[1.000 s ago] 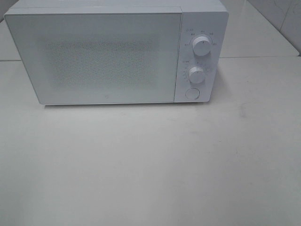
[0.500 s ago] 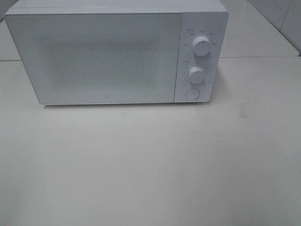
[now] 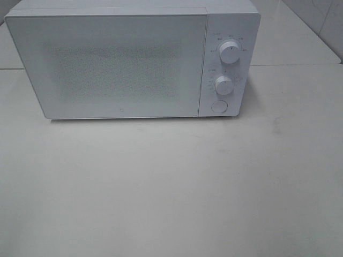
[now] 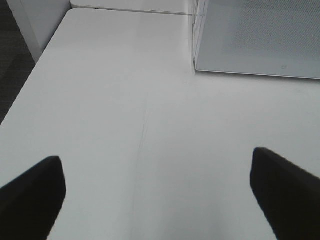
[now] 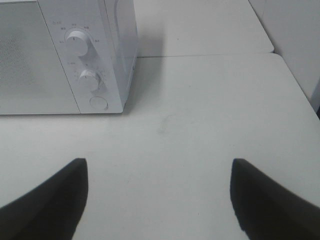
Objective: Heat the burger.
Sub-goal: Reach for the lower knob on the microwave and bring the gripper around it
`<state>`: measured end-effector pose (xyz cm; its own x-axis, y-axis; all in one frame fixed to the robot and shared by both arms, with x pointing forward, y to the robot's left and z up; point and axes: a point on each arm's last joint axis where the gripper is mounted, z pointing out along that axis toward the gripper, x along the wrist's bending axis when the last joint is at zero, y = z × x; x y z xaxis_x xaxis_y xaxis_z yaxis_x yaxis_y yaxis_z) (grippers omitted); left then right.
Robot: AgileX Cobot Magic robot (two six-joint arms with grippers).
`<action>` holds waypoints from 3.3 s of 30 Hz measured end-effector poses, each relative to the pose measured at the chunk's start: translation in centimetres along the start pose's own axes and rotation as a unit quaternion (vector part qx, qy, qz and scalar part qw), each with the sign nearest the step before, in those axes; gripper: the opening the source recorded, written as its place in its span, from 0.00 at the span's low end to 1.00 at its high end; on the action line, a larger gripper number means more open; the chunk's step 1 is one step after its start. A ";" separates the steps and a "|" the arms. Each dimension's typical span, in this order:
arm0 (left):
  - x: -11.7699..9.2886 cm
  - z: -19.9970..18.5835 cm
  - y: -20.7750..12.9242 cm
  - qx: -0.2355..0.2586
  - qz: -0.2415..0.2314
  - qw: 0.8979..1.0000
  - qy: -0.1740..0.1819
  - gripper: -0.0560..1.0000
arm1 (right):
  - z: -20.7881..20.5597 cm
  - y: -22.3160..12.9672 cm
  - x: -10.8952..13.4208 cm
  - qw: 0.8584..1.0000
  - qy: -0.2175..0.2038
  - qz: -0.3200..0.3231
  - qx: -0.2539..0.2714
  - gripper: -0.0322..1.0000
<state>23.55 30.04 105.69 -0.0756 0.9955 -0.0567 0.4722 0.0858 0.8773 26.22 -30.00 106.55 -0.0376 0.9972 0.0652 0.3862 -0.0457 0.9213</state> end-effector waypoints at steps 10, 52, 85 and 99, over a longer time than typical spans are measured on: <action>0.0 0.0 0.0 0.000 0.000 1.000 0.000 0.92 | 4.0 -0.9 0.2 1.000 0.009 -0.004 -0.026 0.77; 0.0 0.0 0.0 0.000 0.000 1.000 0.000 0.92 | 17.4 0.5 1.5 0.995 0.043 0.007 -0.087 0.76; 0.0 0.0 0.0 0.000 0.000 1.000 0.000 0.92 | 24.2 -5.4 5.4 0.994 -0.046 -0.038 -0.093 0.77; 0.0 0.0 0.0 0.000 0.000 1.000 0.000 0.92 | 25.4 -6.0 9.5 0.995 -0.053 -0.033 -0.081 0.77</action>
<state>23.55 30.04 105.69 -0.0760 0.9954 -0.0575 0.4721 0.0868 0.8773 46.97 -18.78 91.88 0.0430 0.9986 -0.0311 0.2315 0.0203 0.9726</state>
